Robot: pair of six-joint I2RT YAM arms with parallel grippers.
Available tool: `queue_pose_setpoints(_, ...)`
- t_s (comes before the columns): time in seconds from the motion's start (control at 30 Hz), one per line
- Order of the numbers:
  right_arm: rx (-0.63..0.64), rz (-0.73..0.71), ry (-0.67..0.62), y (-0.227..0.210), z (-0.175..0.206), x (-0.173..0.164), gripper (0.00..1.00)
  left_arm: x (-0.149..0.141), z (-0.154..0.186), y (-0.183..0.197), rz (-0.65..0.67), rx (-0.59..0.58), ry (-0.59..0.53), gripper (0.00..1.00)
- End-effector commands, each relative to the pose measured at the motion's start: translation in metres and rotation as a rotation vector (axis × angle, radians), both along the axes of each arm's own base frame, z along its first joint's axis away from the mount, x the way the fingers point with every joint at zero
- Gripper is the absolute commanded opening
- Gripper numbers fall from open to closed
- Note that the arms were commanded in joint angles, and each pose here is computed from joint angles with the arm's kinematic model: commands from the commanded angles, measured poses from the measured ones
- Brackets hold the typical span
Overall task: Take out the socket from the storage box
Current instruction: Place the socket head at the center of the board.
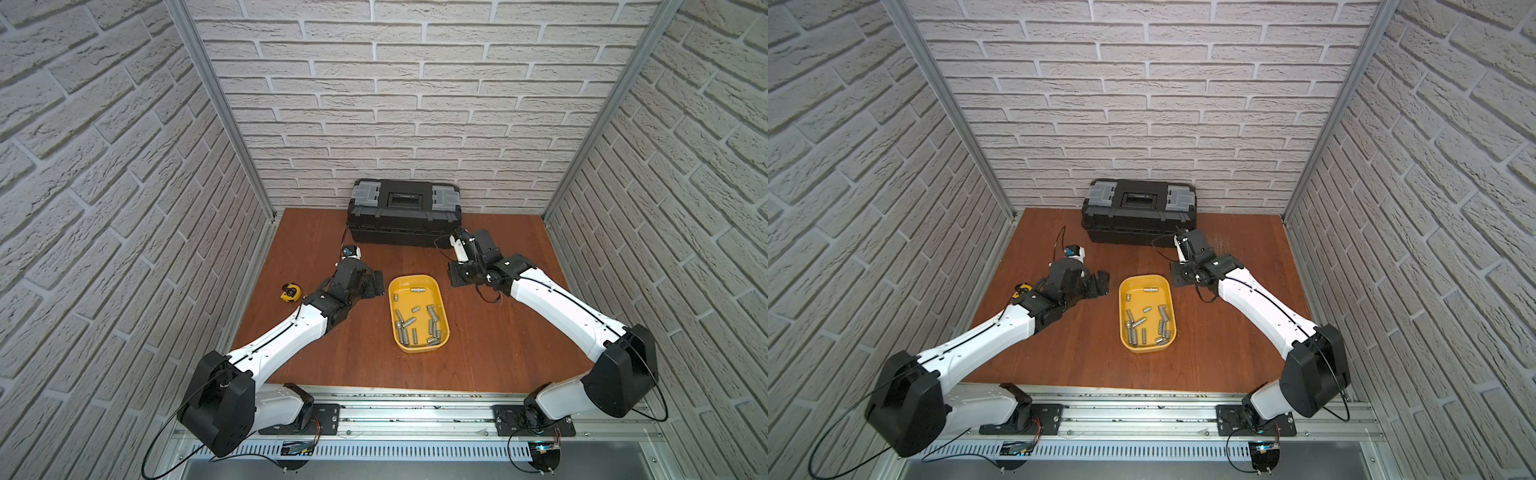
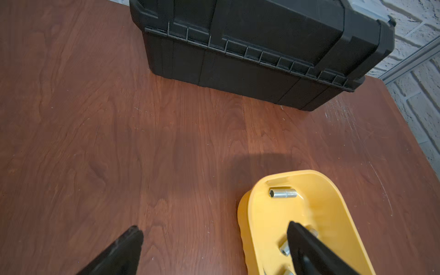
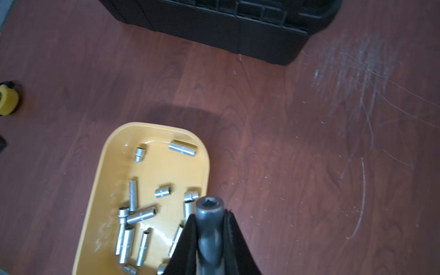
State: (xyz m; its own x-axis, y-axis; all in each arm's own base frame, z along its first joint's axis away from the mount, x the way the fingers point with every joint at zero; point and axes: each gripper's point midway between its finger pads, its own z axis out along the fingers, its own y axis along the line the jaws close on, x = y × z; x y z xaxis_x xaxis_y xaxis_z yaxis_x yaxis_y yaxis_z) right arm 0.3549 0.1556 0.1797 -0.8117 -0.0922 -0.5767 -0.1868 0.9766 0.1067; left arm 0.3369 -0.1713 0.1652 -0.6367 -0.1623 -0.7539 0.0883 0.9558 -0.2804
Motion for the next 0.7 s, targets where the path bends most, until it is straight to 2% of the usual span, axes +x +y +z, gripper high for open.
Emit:
queue_pose_setpoints(0.0,-0.018,-0.044,0.008,-0.023,-0.008,-0.005,0.09,0.005,0.013,-0.005,-0.006,-0.003,-0.035,0.98)
queue_pose_setpoints(0.2,-0.013,-0.120,0.113,-0.051,-0.051,-0.004,0.09,0.004,0.009,-0.010,-0.011,-0.004,-0.023,0.98)
queue_pose_setpoints(0.5,-0.021,-0.146,0.241,-0.056,-0.115,0.002,0.09,0.003,0.002,-0.030,-0.059,0.023,0.006,0.98)
queue_pose_setpoints(0.67,-0.036,-0.161,0.278,-0.060,-0.135,0.006,0.09,0.004,0.004,-0.035,-0.069,0.029,0.001,0.98)
